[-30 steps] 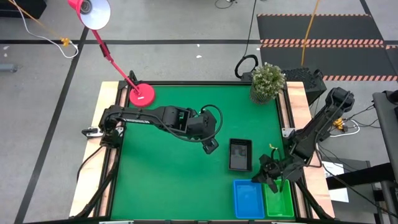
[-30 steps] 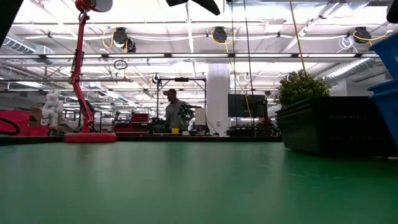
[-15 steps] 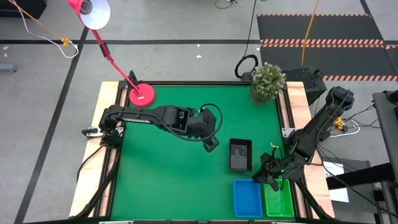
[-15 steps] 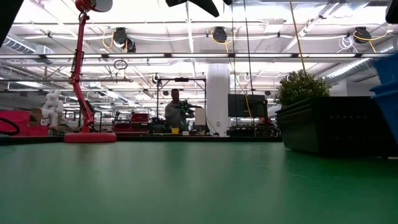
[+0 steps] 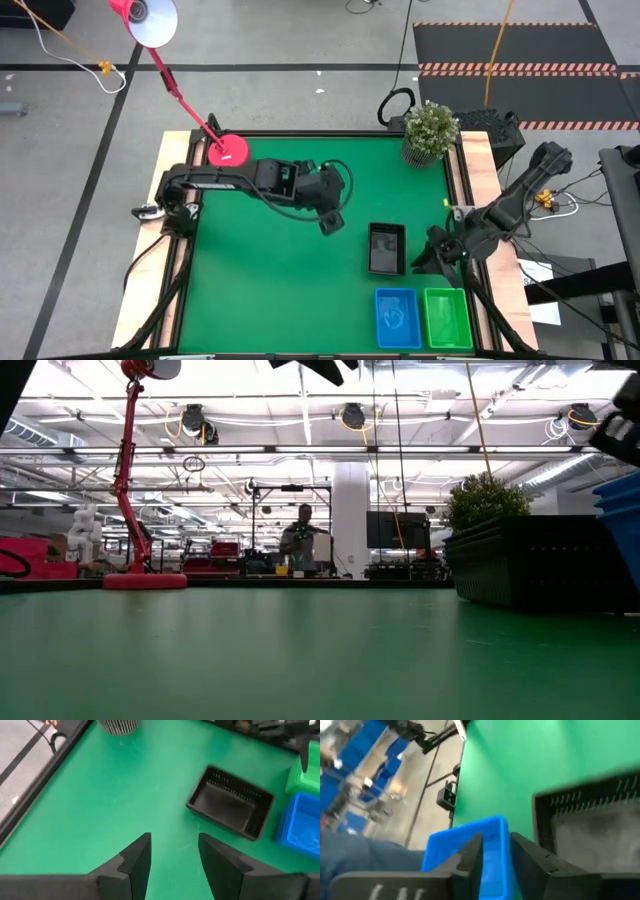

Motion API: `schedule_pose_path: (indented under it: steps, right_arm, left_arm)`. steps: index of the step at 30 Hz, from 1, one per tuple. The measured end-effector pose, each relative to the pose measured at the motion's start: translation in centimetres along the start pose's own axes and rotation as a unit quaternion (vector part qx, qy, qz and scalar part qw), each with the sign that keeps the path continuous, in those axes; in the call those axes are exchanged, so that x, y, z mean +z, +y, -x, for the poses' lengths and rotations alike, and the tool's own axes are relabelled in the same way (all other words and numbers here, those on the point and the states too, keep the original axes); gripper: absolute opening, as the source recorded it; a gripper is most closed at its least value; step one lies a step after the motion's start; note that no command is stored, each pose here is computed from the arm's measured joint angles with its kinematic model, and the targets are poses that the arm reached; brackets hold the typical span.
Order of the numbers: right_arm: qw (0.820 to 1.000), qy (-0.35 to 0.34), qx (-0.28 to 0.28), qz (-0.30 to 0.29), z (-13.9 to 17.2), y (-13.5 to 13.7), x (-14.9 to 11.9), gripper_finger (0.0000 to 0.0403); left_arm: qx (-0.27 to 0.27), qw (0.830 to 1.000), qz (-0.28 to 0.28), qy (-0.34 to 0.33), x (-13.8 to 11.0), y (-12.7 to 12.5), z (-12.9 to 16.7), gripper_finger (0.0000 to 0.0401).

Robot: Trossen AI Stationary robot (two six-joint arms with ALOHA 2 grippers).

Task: Stack baskets by color
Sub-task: Return to Home Position

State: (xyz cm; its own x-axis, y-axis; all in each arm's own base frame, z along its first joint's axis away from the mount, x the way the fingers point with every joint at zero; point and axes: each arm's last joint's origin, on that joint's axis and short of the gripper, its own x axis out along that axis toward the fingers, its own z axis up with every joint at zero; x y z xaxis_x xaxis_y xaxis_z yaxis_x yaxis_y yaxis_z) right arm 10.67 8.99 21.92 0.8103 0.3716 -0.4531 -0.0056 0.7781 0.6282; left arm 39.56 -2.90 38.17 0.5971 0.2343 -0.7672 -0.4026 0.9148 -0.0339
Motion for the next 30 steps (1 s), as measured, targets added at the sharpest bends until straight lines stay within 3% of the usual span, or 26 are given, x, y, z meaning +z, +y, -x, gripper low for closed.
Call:
schedule_pose_path:
  steps: [3,6,13,18,30]
  right_arm:
    - [0.996,-0.014,0.023,0.083,0.9,0.3,1.2,0.0067]
    - [0.981,-0.056,0.042,0.182,1.7,0.7,2.4,0.0022]
    - [0.943,-0.17,-0.017,0.284,3.0,0.1,4.5,0.0008]
    - [0.92,-0.216,-0.055,0.323,3.8,-0.4,5.6,0.0003]
    - [0.902,-0.249,-0.137,0.325,4.4,-2.2,6.7,0.0]
  left_arm:
    - [0.013,1.0,0.007,0.006,0.2,1.3,0.7,0.016]
    - [0.022,1.0,0.012,0.011,0.4,2.5,1.0,0.0137]
    - [0.019,0.999,-0.043,0.014,0.5,4.7,3.2,0.0015]
    - [0.02,0.998,-0.063,-0.015,0.1,7.4,3.9,0.0011]
    - [-0.075,0.988,-0.038,-0.131,-5.2,12.9,3.5,0.0004]
